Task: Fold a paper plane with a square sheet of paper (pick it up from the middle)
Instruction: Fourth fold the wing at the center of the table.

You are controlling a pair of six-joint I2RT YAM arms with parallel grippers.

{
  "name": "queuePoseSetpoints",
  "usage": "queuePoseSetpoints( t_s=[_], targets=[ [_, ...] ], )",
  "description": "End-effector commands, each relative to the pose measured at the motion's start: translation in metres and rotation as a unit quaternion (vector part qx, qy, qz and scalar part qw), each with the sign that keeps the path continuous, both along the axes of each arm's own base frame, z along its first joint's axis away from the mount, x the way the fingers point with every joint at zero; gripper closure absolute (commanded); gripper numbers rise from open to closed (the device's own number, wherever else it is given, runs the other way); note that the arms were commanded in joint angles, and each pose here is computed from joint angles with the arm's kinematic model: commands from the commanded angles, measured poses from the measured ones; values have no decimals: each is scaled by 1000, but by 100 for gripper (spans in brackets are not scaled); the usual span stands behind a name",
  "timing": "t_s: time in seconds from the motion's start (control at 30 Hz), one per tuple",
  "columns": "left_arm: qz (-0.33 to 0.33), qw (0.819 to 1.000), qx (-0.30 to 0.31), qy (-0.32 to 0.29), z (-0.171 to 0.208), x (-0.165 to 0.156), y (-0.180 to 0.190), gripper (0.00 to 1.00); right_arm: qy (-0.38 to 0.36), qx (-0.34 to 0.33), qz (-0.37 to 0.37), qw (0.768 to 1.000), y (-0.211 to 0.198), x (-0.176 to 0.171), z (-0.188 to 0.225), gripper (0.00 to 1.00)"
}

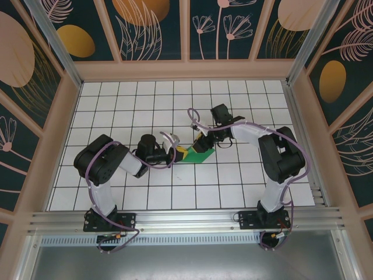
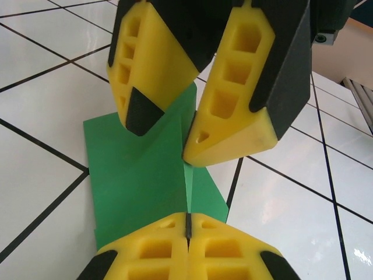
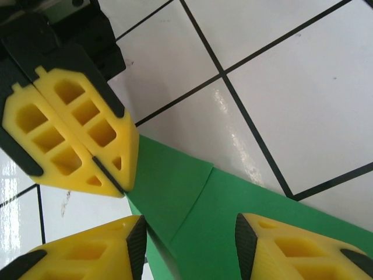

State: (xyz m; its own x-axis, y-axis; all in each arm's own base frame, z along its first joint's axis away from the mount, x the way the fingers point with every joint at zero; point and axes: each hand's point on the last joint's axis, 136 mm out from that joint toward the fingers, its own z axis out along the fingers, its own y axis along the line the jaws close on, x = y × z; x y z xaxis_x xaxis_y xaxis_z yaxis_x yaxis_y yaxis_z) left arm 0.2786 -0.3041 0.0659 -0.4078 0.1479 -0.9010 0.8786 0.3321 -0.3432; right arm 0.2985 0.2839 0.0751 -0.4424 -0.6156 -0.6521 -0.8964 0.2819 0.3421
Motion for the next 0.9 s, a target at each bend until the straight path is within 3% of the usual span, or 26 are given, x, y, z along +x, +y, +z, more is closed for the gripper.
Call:
queuePoseSetpoints(
  t_s=[0.0, 0.13, 0.3, 0.4, 0.5, 0.53, 0.7, 0.87],
  targets=[
    [-17, 1000, -4, -1, 2, -5, 2, 95, -8, 9, 43, 999, 4, -7, 8, 58],
    [-20, 1000, -5, 0, 4, -5, 2, 95, -3, 20, 60, 998, 5, -13, 13, 66],
    [-17, 1000, -2, 6, 1, -4, 3, 91, 0, 26, 65, 998, 7, -15, 13, 87],
    [-10, 1000, 3, 11, -1, -2, 4, 82, 2, 21, 64, 998, 7, -14, 10, 94],
    [-4, 1000, 16, 24, -7, -1, 6, 65, 2, 20, 62, 998, 8, -11, 10, 95],
    [-2, 999, 18, 26, -8, 0, 6, 64, 2, 22, 61, 998, 8, -11, 11, 95],
    [4, 999, 35, 34, -13, 0, 9, 63, 3, 28, 62, 998, 11, -9, 14, 94],
    [20, 997, 57, 41, -25, 5, 13, 68, 10, 26, 61, 998, 10, -8, 11, 94]
  ],
)
